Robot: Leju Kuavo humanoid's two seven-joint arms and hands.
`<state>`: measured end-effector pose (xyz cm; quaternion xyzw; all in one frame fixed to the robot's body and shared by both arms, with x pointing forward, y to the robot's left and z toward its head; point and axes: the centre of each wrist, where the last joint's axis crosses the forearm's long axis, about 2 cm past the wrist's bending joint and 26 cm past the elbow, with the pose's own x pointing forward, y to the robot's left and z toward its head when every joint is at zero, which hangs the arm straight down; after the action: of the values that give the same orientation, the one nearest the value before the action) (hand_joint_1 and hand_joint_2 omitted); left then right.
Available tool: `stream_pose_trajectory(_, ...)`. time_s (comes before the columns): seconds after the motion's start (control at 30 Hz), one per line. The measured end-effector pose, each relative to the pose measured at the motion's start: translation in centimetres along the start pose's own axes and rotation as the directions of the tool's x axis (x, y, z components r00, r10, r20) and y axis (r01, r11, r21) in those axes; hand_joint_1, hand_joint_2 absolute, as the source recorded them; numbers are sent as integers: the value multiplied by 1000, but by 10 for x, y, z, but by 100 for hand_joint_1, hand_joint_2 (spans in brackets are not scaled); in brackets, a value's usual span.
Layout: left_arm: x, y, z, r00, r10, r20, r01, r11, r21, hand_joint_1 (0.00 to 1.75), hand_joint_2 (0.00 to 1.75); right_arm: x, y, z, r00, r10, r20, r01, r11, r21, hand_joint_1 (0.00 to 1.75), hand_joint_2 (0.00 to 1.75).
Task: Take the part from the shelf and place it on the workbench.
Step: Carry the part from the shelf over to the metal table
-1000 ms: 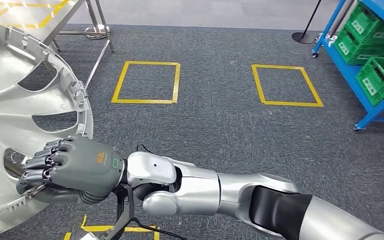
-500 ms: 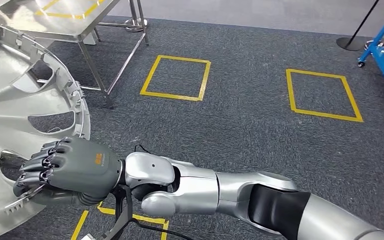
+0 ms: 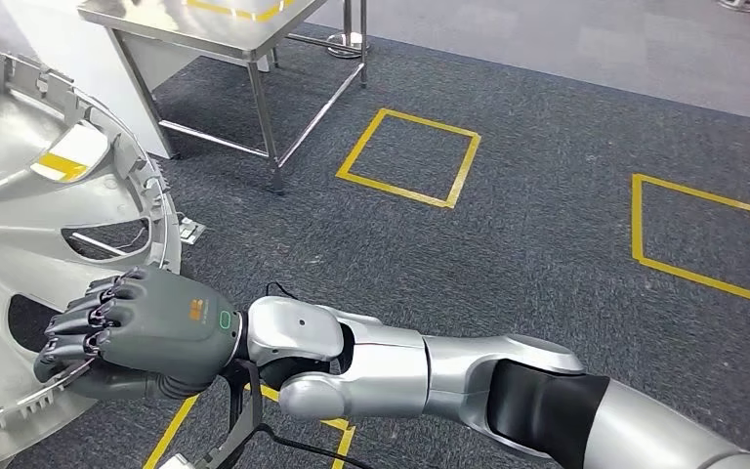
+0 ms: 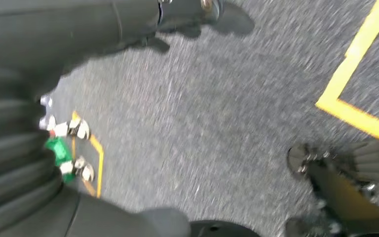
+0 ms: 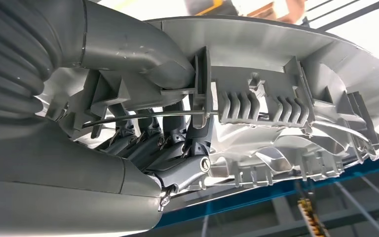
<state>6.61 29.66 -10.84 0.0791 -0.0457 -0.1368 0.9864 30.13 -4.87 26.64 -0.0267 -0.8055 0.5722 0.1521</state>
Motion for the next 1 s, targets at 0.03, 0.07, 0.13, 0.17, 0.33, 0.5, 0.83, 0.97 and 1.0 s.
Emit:
stream_pose_trajectory(0.03,0,0,0,1000,-4,-2,4,1000,0,0,175,0,0,0,1000,1,1,-1,1000,0,175,175)
stream_pose_trajectory(0.07,1,0,0,1000,-7,-3,7,1000,1,0,175,0,-1,0,1000,3,2,-3,1000,0,175,175)
stream_pose_trajectory(0.13,2,1,0,1000,-12,-7,12,1000,2,0,175,0,-2,-1,1000,6,4,-6,1000,-1,175,175)
stream_pose_trajectory(0.17,1,1,0,1000,-15,-11,15,1000,2,0,175,0,-2,-1,1000,5,4,-5,1000,-2,175,175)
stream_pose_trajectory(0.33,0,1,0,999,-26,-25,26,1000,3,0,175,0,-3,-2,1000,3,7,-3,1000,-8,175,175)
stream_pose_trajectory(0.5,-1,2,0,999,-32,-30,32,999,5,0,175,0,-2,-2,1000,0,9,0,1000,-5,175,175)
stream_pose_trajectory(0.83,-1,3,0,999,-27,-31,28,1000,7,0,175,0,-5,-3,1000,6,13,-6,1000,-10,175,175)
stream_pose_trajectory(0.97,0,3,0,999,-22,-30,22,1000,6,0,175,-1,-3,-2,1000,5,8,-5,1000,-5,175,175)
stream_pose_trajectory(1.0,-1,3,0,999,-21,-31,22,1000,6,0,175,-2,-2,-1,1000,5,6,-5,1000,-4,175,175)
